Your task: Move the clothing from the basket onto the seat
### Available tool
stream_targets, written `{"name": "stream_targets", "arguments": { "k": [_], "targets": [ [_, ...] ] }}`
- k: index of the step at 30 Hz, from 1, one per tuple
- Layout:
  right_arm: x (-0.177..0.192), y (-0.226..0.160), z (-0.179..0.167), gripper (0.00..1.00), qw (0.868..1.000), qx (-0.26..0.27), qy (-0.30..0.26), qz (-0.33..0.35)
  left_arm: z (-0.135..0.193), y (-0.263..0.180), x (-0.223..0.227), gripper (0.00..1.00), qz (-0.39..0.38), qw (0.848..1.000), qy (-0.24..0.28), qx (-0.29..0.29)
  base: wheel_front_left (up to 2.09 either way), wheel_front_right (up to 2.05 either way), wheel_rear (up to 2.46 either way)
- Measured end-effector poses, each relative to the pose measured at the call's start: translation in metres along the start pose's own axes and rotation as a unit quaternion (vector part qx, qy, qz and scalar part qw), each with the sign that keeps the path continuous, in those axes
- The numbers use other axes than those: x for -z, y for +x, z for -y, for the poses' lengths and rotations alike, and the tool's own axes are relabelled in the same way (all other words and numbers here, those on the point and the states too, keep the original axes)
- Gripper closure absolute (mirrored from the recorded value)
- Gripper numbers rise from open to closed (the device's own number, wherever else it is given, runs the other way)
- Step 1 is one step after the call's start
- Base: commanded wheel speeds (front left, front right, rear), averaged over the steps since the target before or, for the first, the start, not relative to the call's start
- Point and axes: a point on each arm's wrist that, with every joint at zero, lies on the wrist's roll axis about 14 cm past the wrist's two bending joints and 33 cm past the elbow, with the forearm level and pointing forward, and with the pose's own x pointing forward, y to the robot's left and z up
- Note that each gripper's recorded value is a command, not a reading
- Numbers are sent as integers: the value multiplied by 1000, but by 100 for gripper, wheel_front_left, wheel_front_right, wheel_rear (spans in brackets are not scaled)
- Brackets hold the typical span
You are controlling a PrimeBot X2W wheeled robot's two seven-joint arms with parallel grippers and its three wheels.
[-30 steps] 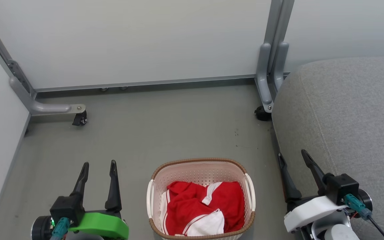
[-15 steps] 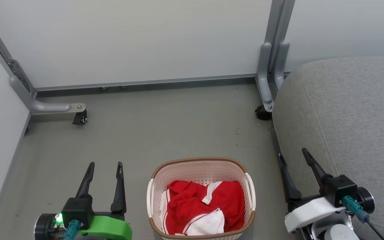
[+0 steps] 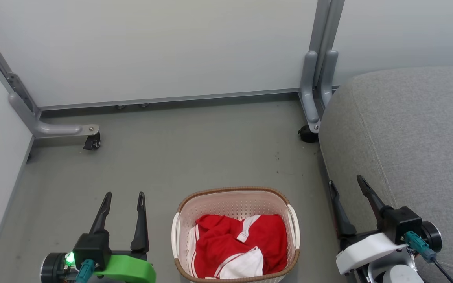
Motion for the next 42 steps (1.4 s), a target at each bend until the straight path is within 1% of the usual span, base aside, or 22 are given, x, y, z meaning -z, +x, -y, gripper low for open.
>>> {"name": "stream_targets", "arguments": {
  "k": [9,18,23,26,28,34,36,40,42],
  "targets": [
    [0,-2,1,0,1000,3,1,1,3,-1,5,0,-8,1000,-1,4,0,0,0],
    [14,0,13,0,1000,19,3,-20,12,5,35,0,-53,998,-1,24,0,0,0],
    [6,26,26,0,1000,29,-4,-3,18,35,42,0,-59,997,-9,39,0,0,0],
    [10,42,33,0,999,32,-8,-3,24,57,53,0,-69,996,-10,57,0,0,0],
    [15,52,40,0,999,37,-9,-7,27,70,64,0,-81,994,-25,64,0,0,0],
    [39,84,49,0,999,38,-11,-21,52,100,117,0,-142,982,-15,124,0,0,0],
    [47,94,52,0,999,38,-13,-24,61,108,135,0,-160,976,-4,147,0,0,0],
    [64,112,57,0,999,36,-17,-28,77,122,173,0,-195,958,38,207,0,0,0],
    [71,120,59,0,999,34,-18,-29,85,125,193,0,-214,946,60,237,0,0,0]
  ]
}}
